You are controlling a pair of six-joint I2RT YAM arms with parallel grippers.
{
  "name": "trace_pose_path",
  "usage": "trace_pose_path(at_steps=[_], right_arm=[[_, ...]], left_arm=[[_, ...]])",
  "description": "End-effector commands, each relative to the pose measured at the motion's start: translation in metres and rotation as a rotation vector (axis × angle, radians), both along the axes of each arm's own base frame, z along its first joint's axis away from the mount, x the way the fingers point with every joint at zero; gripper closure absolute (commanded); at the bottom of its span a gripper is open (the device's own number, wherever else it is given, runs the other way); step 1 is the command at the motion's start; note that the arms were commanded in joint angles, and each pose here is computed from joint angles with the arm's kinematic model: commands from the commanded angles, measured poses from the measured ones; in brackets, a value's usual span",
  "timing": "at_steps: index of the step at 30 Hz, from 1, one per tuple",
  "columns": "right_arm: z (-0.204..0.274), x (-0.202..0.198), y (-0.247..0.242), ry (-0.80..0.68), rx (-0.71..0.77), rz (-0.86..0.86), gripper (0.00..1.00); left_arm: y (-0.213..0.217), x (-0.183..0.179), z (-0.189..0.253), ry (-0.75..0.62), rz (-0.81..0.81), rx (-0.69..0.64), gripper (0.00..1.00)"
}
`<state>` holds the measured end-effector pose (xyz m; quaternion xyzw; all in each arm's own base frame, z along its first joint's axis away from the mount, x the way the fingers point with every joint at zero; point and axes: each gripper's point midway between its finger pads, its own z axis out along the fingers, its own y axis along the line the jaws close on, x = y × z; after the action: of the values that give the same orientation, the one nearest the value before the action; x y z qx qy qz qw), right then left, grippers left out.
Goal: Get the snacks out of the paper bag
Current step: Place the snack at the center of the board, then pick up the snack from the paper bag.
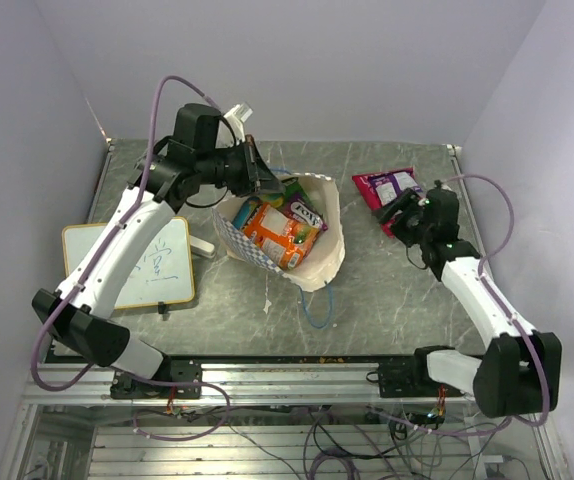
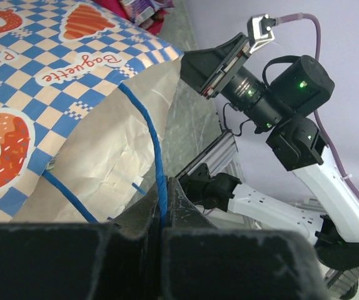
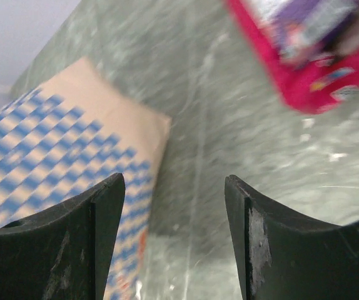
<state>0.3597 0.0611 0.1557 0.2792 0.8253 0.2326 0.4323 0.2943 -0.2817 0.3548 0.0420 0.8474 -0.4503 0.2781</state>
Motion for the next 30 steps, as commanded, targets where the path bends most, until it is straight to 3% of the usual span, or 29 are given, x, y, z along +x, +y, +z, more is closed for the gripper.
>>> trace_pose_path(at_steps=[1, 12, 17, 21, 26, 30], right_arm=[[0.055, -0.016, 0.057, -0.111, -0.072, 0.233, 0.35], [0.119, -0.098, 0.154, -0.199, -0.027, 0.425, 0.35], [0.108, -0.13, 0.208, -0.191, -0.045, 0.56, 0.35], [0.074, -0.128, 0.235, -0.134, -0.087, 0.487, 0.36], [0.017, -0.107, 0.232, 0.051, -0.159, 0.255, 0.37], [-0.012, -0.095, 0.227, 0.091, -0.227, 0.15, 0.38]], left_arm=[[-0.001, -0.017, 0.039, -0.139, -0.067, -0.11, 0.93], [-0.007, -0.025, 0.031, -0.099, -0.089, -0.187, 0.93], [-0.009, -0.021, 0.03, -0.083, -0.077, -0.187, 0.93], [-0.009, -0.018, 0.032, -0.078, -0.072, -0.175, 0.93], [-0.01, -0.018, 0.035, -0.072, -0.07, -0.184, 0.93], [-0.009, -0.018, 0.034, -0.062, -0.068, -0.173, 0.93]])
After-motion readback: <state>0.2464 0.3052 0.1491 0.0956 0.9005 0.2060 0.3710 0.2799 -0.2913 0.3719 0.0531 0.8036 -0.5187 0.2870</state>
